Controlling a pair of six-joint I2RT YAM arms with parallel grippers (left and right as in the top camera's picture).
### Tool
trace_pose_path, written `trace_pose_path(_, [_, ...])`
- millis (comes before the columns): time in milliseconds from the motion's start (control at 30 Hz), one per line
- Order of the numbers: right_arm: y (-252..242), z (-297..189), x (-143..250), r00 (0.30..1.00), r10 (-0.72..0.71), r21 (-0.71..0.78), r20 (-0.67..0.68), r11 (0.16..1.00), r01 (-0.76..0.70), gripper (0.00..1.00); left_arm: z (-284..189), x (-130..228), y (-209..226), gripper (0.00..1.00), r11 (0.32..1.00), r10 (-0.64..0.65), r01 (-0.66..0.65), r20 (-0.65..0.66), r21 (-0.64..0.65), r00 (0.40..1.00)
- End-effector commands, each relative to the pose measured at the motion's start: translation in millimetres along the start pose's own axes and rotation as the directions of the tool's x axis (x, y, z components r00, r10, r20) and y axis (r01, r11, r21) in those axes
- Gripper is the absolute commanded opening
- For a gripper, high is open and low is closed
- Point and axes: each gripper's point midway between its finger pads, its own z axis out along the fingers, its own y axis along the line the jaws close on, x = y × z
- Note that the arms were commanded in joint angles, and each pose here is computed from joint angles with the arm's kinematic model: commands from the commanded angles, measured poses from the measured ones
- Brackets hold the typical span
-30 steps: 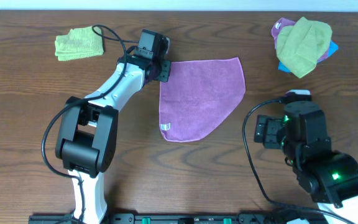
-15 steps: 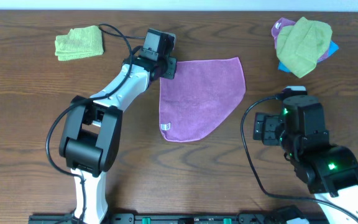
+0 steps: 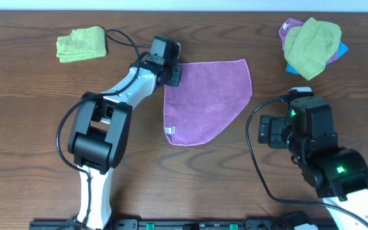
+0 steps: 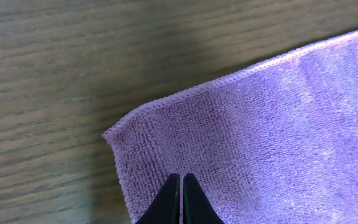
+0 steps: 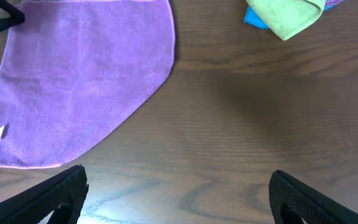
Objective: Fold the cloth
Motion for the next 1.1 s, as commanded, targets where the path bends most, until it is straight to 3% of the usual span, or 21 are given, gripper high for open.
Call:
trace_pose_path(0, [1.6, 0.9, 1.0, 1.000, -0.006, -0.016, -0.006, 1.000, 0.006, 0.94, 7.7, -2.4, 8.2, 0.06, 0.999, 0.014, -0.014, 0.001, -0.031, 1.000])
trace_pose_path(267, [3.5, 1.2, 1.8, 1.000, -0.014, -0.027, -0.010, 1.000, 0.014, 0.95, 21.6, 3.8, 16.7, 0.06, 0.999, 0.013, -0.013, -0.006, -0.047, 1.000])
trace_pose_path(533, [8.6, 15.0, 11.3, 0.996, -0.044, -0.040, -0.084, 0.998, 0.041, 0.95, 21.0, 1.0, 54.8, 0.06, 0.985, 0.018, -0.017, 0.005, -0.171, 1.000])
trace_pose_path(1067, [27.3, 96.4, 8.8, 0.968, -0.154, -0.150, -0.196, 0.981, 0.126, 0.96, 14.5, -3.1, 94.8, 0.05, 0.970, 0.013, -0.008, 0.017, -0.242, 1.000])
